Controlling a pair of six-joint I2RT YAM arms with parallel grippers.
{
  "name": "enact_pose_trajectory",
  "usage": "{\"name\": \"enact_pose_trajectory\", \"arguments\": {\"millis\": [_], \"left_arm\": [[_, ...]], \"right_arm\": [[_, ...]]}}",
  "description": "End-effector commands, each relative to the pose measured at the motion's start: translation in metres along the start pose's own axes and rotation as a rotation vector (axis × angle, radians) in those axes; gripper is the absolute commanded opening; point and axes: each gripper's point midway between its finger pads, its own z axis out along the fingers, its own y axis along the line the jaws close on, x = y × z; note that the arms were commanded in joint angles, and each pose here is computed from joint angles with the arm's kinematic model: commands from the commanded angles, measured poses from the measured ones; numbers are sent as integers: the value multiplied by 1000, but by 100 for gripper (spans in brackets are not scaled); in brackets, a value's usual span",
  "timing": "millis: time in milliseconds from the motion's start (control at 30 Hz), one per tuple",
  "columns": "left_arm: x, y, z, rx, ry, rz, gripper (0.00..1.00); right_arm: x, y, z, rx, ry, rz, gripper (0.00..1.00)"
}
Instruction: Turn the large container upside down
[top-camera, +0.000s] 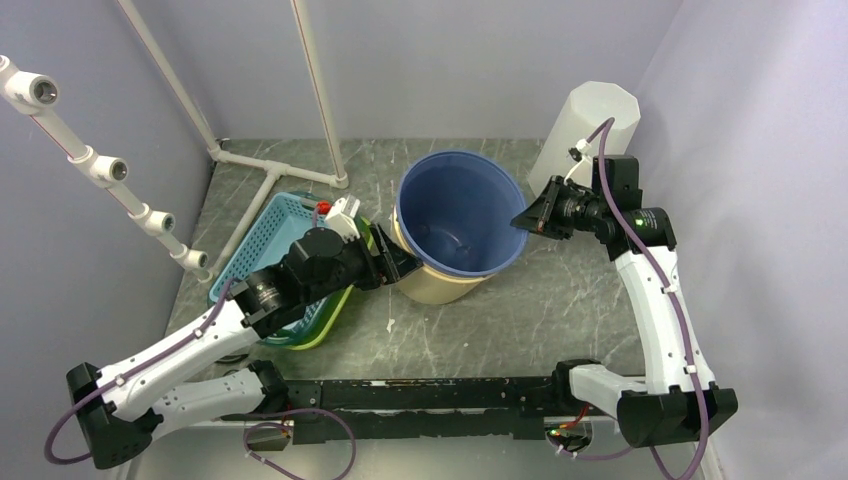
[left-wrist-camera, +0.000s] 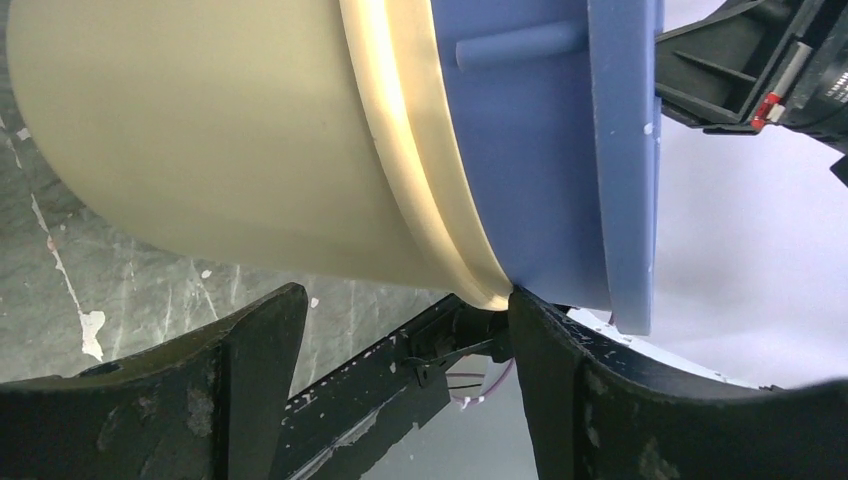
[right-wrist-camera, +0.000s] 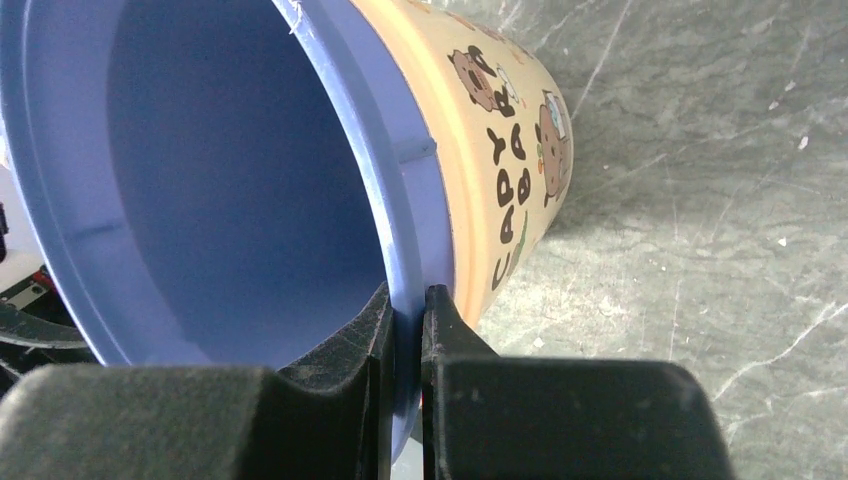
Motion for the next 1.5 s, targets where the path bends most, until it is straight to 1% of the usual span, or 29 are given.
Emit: {"name": "enact_pose_trajectory", "arguments": {"millis": [0,167,367,633,967,1033,1133,1200,1333,1467], "left_arm": [[-19,6,7,-78,-77,-20,78],[-20,23,-1,-185,-72,-1,78],[-18,30,-3,-204,-74,2,78],[-9,41,-1,-266,-25,16,79],[-13,49,-14,-322,-31,32,79],[-16,44,-19,-306,-34,49,79],[-23,36,-27,-271,-57,61,79],[-30,25,-34,-228,-80,73,81],[-47,3,-50,-149,-135,91,85],[-61,-22,-61,-71,-164,135,90]], "right_arm": [[22,94,-47,-445,110,-78,0],[25,102,-54,-497,120,-73,0],[21,105,-58,-496,107,-81,0],[17,108,-61,-506,91,-83,0],[6,88,-53,-353,30,-92,0],[1,79,-51,-291,5,-94,0],[-7,54,-46,-137,-37,-100,0],[-9,42,-45,-65,-54,-103,0],[-9,26,-42,6,-53,-119,0],[-5,21,-39,15,-35,-129,0]]}}
